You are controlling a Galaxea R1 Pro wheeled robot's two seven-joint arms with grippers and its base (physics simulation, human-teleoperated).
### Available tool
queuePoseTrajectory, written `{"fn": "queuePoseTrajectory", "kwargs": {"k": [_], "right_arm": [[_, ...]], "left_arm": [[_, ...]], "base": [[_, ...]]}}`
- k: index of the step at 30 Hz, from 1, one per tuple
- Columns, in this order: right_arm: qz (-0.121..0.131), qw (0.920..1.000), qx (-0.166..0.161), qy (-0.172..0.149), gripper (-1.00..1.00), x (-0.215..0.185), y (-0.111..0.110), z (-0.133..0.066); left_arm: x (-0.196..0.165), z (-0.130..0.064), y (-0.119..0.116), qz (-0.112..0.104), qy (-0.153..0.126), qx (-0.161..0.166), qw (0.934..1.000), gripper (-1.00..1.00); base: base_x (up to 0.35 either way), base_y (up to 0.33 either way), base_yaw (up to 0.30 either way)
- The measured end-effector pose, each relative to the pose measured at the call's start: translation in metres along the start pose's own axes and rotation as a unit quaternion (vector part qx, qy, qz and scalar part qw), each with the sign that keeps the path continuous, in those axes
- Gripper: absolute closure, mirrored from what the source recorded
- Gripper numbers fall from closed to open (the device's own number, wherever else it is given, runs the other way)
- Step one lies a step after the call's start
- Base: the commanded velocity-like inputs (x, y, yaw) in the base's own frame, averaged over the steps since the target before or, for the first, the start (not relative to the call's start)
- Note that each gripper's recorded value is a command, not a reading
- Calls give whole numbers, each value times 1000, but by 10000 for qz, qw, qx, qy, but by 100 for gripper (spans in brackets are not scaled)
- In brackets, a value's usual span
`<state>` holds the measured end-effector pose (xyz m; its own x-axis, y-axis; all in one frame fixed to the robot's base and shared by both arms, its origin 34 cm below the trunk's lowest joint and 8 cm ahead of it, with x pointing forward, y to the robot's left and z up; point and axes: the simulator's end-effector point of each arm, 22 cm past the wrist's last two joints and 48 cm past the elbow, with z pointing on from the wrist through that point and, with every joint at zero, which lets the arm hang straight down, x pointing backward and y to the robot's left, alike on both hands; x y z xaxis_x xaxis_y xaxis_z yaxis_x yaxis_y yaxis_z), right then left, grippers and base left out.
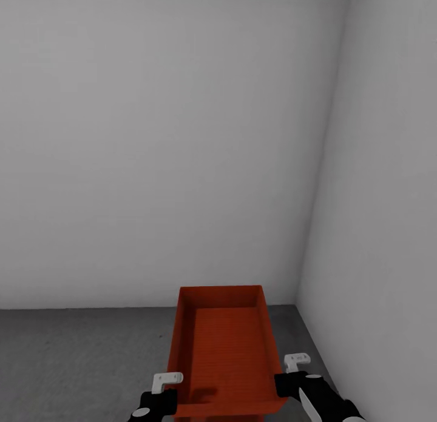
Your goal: Move the two storage containers from the living room to the garage. In the garage, place one container on the floor and stack the other container on top of it (either order is fine).
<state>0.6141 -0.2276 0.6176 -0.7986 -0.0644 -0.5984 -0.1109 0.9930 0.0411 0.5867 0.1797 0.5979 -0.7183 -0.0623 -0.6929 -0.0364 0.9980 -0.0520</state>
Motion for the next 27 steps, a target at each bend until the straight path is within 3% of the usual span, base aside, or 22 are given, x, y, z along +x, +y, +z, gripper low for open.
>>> {"fn": "queuePoseTrajectory", "kwargs": {"k": [27], "right_arm": [[-1,10000,1,0,100,0,0,0]], "left_arm": [[0,0,0,-2,0,-1,10000,100]], "base": [[0,-21,-1]]}}
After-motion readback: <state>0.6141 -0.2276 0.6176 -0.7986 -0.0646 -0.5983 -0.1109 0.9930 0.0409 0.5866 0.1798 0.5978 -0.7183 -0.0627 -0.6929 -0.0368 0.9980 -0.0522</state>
